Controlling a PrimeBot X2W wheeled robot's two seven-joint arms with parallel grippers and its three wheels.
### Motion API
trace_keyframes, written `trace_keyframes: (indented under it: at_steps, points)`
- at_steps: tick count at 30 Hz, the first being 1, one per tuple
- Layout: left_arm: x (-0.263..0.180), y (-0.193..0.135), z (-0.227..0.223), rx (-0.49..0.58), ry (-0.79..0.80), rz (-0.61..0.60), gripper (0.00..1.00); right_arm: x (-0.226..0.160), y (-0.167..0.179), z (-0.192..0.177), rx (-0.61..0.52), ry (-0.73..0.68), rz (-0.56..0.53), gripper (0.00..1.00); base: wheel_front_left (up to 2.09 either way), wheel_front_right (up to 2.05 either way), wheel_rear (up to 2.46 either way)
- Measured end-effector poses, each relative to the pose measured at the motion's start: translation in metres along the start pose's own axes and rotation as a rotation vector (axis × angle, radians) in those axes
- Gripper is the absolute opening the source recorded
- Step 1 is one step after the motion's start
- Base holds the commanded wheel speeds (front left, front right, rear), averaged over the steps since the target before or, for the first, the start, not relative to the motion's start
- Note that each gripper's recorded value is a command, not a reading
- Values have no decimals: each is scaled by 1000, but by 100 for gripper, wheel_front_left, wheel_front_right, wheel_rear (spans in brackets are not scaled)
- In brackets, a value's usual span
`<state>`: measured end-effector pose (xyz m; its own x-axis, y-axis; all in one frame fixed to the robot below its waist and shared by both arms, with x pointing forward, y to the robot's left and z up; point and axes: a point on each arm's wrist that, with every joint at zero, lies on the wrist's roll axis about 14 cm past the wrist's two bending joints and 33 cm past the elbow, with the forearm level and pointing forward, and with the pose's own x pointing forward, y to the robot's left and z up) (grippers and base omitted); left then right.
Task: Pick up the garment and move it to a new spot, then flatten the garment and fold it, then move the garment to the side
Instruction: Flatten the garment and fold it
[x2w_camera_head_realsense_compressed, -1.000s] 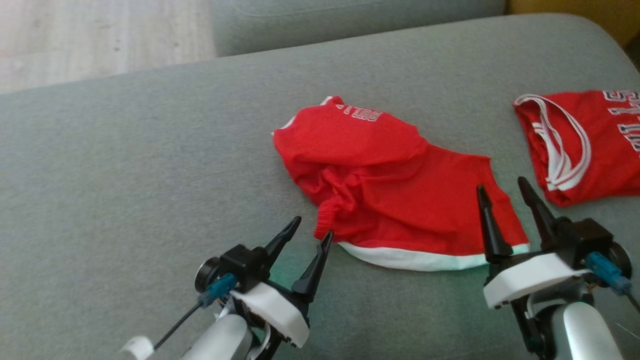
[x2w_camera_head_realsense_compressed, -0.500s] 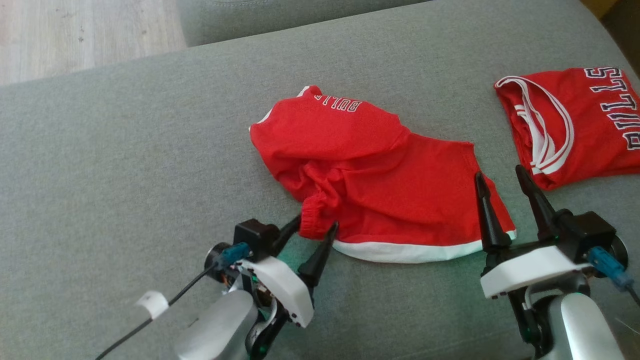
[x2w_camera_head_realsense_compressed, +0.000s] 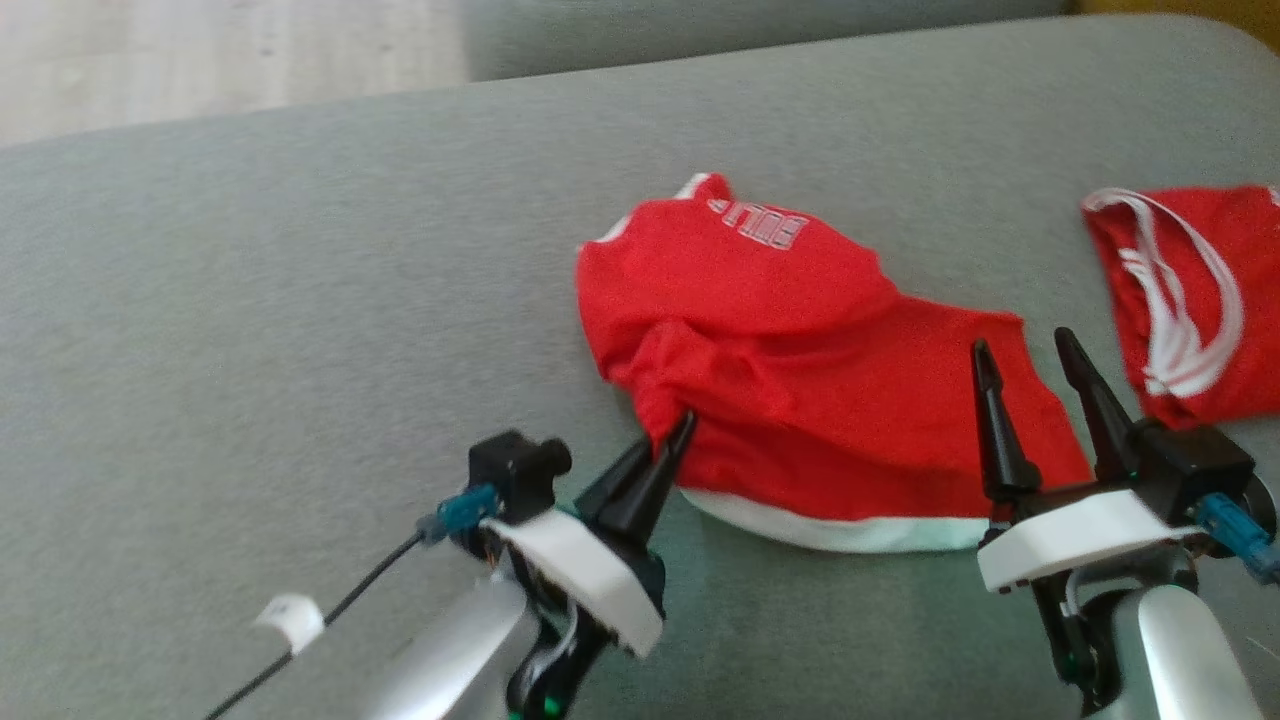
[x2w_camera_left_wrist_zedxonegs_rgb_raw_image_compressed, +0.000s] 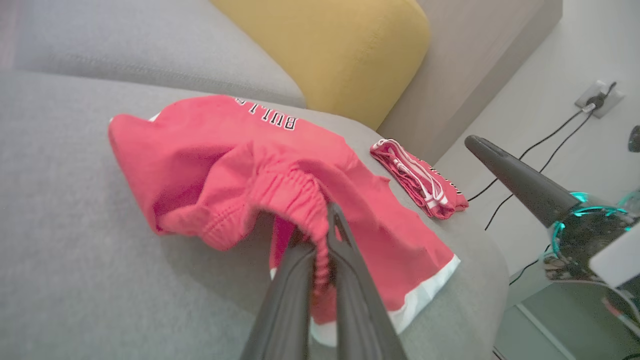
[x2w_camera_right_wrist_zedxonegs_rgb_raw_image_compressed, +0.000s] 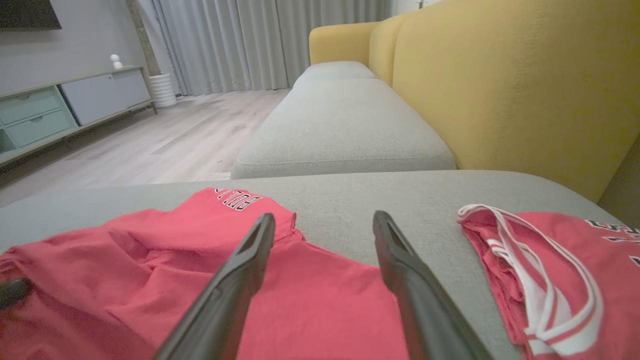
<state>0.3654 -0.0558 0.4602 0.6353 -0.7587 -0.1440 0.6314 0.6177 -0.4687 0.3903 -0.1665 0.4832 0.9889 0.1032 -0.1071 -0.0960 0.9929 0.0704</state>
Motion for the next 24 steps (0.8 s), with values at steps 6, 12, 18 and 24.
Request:
trace_keyframes:
  at_steps: [6, 12, 18, 24]
  points:
    - [-43, -2, -5, -149, 0, 87, 0, 13, 24, 6, 0, -12, 74, 100, 0, 0, 0]
    - [-75, 20, 13, -180, -62, 238, 0, 19, 42, 8, 4, -12, 126, 100, 0, 0, 0]
    - [-65, 54, 7, -184, -23, 345, 0, 17, 36, 3, 12, 1, 110, 100, 0, 0, 0]
    - [-47, 109, 12, -130, -18, 487, 0, 14, 24, -3, 20, 19, 73, 100, 0, 0, 0]
